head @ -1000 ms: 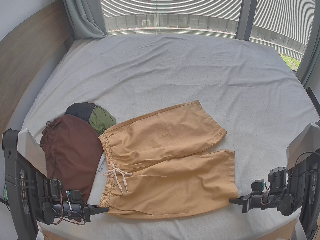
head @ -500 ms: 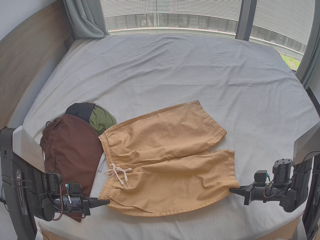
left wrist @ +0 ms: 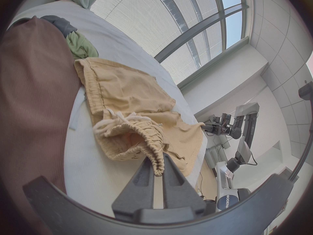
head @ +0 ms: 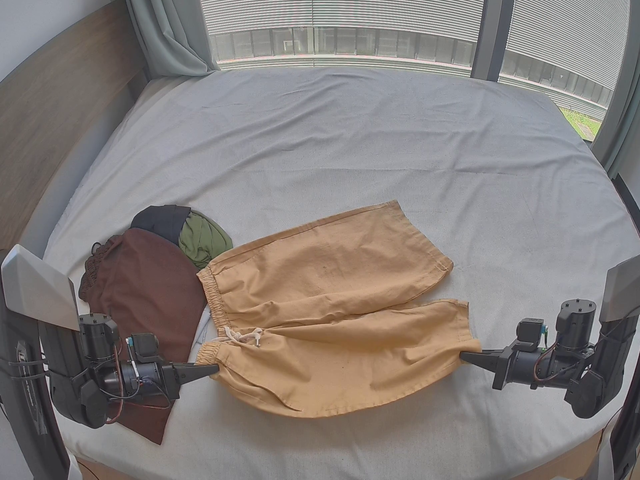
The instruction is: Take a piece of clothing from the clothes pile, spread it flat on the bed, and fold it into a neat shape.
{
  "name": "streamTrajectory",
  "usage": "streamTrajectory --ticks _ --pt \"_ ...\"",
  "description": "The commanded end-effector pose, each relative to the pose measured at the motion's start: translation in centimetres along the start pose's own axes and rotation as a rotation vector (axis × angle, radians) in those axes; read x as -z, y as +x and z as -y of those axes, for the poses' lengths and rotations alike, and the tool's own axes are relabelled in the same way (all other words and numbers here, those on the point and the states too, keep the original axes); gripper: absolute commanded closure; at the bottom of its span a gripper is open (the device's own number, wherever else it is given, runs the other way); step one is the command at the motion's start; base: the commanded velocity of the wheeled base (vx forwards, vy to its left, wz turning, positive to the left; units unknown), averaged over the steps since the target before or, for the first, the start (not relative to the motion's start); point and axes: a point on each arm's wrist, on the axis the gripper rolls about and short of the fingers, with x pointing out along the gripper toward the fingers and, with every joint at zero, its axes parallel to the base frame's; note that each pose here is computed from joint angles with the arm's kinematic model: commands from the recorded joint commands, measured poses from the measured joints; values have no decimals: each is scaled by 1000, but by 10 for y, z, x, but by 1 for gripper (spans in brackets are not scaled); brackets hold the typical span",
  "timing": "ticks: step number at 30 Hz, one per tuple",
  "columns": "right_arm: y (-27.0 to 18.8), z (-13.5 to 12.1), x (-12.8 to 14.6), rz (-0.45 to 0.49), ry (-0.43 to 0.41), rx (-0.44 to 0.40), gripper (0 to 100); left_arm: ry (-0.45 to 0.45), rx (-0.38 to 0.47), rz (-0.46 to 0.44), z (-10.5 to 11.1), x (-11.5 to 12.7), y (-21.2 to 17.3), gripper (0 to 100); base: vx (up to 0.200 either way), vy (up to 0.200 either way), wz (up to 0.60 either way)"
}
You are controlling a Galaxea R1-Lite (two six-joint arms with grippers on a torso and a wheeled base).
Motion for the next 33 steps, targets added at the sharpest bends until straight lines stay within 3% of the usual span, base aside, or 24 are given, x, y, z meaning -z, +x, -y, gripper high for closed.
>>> streamTrajectory --ticks 1,8,15,33 --pt "-4 -7 -15 60 -13 -18 100 34 -1 36 1 -12 0 100 0 0 0" --pt "-3 -9 -21 86 0 -27 100 46 3 60 3 -21 0 100 0 0 0" --pt "-4 -10 -23 94 -4 -29 100 -28 -55 125 14 -37 1 100 0 0 0" --pt "-11 -17 -39 162 -5 -43 100 -12 -68 149 9 -44 3 100 0 0 0"
